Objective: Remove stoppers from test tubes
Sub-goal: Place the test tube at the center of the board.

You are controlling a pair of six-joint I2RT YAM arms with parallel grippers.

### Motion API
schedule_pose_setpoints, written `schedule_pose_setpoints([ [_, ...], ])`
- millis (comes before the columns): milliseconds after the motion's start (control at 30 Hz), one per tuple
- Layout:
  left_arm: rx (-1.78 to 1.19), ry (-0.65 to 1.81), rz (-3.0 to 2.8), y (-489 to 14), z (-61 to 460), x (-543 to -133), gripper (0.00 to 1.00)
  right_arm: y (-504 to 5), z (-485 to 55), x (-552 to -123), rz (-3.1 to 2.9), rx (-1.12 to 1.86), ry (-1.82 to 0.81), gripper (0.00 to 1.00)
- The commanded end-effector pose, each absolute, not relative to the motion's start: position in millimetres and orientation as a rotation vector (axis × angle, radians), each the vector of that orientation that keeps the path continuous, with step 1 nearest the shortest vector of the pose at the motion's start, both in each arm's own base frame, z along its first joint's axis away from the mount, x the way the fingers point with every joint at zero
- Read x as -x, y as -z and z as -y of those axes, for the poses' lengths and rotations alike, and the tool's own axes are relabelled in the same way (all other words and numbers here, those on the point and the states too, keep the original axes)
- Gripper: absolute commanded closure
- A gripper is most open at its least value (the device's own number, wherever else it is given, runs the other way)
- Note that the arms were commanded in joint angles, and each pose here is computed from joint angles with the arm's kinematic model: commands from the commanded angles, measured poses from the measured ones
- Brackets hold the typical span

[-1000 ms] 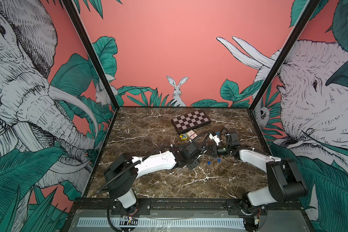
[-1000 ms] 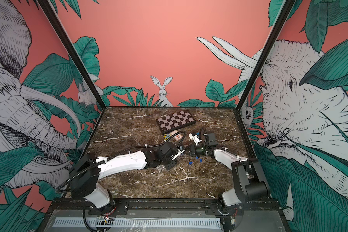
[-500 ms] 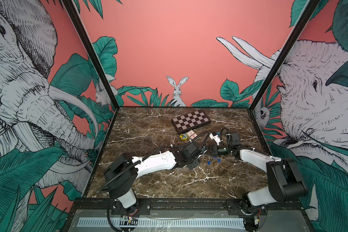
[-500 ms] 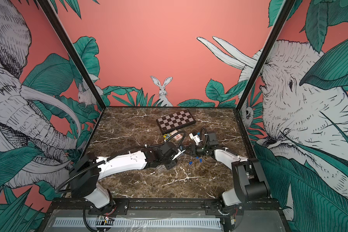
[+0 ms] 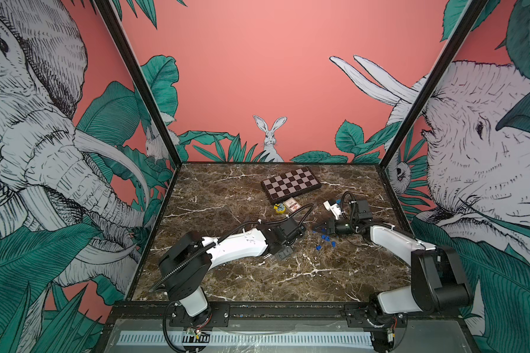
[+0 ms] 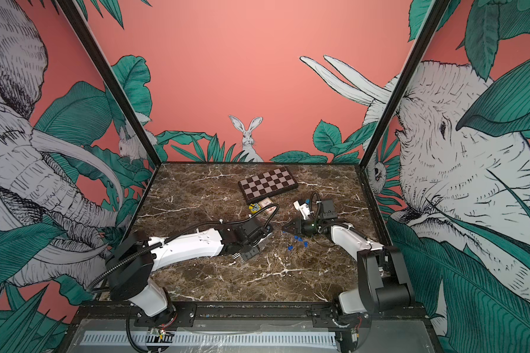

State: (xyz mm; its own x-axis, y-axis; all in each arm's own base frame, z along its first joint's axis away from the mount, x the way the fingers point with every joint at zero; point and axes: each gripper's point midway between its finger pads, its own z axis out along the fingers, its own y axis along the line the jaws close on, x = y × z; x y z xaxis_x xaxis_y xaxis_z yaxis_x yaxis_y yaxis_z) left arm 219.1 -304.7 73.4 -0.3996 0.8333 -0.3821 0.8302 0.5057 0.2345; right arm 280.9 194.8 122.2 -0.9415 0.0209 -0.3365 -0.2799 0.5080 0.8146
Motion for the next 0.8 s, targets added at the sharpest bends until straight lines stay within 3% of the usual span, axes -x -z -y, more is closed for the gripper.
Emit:
schedule_pose_setpoints([
  [0,-1.348,0.01,-2.322,-81,302,-215,0.91,-124,-190,-284,-2.438,0.229,-1.36,0.98],
  [200,-1.27,0.146,-2.38,-89,326,-205,0.9,-113,-163,-287,-2.487,0.148,-1.17,0.99],
  [767,-1.283,0.058,-2.515,-40,346,-207,0.87,-85,-130,-271,-2.529,-0.029,-0.988,0.99],
])
